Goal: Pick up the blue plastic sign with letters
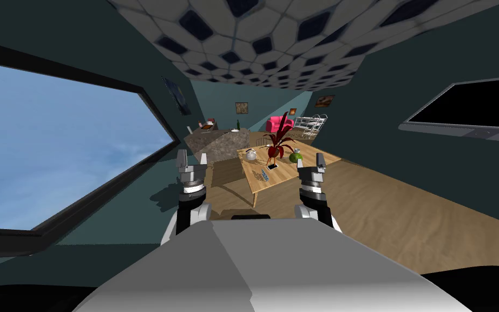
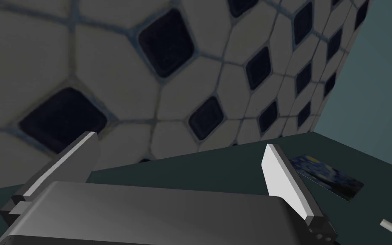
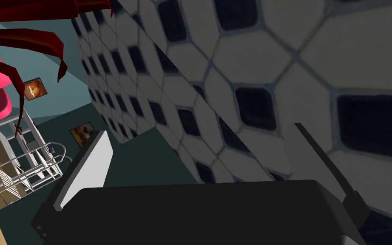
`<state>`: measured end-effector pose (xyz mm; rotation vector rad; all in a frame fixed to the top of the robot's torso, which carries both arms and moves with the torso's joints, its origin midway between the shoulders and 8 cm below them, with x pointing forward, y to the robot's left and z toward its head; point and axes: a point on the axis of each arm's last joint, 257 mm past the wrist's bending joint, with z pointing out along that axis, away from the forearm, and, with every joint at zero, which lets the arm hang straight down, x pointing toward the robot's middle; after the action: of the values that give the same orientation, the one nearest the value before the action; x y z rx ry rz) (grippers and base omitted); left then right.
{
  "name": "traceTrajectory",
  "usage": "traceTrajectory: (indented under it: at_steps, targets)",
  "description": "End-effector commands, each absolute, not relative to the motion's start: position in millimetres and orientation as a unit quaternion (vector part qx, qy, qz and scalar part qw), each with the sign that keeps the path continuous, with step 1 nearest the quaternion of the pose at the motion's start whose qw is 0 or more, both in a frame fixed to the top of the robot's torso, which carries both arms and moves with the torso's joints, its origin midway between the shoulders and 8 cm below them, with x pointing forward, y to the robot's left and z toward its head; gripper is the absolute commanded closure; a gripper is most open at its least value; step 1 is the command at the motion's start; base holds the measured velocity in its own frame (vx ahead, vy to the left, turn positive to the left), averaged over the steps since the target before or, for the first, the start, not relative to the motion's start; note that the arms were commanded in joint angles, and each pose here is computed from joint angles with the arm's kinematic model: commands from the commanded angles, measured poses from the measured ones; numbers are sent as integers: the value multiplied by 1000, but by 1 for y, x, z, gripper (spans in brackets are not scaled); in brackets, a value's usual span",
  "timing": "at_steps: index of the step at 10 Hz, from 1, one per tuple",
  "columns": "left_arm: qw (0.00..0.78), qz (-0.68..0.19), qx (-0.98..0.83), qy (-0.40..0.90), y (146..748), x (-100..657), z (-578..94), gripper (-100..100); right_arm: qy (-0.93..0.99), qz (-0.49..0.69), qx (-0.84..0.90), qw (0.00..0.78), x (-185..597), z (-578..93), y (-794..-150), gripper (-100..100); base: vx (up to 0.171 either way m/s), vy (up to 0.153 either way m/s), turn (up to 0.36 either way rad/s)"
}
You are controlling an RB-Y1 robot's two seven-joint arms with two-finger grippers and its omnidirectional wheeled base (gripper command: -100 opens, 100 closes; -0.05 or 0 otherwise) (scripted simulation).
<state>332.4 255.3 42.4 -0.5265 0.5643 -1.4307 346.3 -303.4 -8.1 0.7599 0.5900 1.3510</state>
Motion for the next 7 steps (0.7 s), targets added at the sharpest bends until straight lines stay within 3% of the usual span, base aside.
traceTrajectory:
  at_steps: [1,7]
  targets:
    - [687,-639,-235,252,255,332,42,0,278,601,330,673,348,-12,-299,-100,-11,1,26]
    - [687,-639,-235,252,255,332,42,0,371,591,307,648,357,-61,-276,-100,-41,-2,76]
